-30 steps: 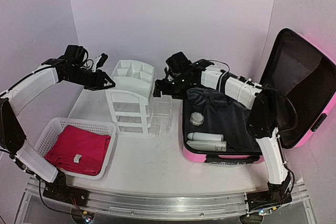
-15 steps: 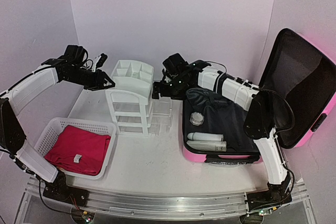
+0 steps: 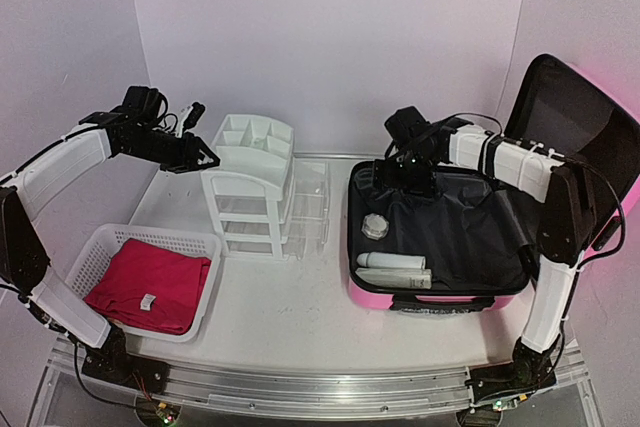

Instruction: Open, take out, and arrange the luggage

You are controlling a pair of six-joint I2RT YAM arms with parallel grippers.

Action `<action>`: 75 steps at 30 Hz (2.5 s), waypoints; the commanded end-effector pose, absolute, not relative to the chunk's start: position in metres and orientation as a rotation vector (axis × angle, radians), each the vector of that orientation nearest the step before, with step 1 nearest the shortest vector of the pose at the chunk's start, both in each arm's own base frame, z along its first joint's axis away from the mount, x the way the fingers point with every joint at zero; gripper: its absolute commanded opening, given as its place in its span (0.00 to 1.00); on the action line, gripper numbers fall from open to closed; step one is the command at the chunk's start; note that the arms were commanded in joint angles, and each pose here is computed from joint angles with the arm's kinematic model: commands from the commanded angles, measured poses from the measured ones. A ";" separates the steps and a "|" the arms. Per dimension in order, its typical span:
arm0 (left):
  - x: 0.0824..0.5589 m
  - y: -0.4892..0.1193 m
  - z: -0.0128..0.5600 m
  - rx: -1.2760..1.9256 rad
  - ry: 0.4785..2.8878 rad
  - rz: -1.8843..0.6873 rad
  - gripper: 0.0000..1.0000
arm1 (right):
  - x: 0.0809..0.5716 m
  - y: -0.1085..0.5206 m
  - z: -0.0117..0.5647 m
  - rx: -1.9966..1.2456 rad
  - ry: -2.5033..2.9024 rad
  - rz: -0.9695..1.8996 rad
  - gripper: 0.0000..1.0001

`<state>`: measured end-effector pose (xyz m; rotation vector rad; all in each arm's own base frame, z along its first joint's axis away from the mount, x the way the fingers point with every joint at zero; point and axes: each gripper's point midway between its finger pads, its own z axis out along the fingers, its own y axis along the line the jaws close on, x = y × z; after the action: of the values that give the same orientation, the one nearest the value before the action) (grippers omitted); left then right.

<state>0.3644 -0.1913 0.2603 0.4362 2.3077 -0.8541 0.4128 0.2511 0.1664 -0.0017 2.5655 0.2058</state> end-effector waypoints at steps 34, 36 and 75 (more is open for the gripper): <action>0.353 -0.200 0.237 0.477 2.382 -0.911 0.30 | 0.429 0.268 0.089 -0.007 2.689 0.279 0.46; 0.353 -0.200 0.238 0.479 2.379 -0.911 0.30 | 0.426 0.264 0.107 -0.009 2.649 0.290 0.43; 0.356 -0.197 0.234 0.469 2.389 -0.874 0.30 | 0.383 0.424 0.183 -0.544 2.420 0.576 0.74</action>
<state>0.3655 -0.1964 0.2590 0.4500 2.3014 -0.8938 0.3763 0.4166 0.1488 -0.5540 2.4981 0.5495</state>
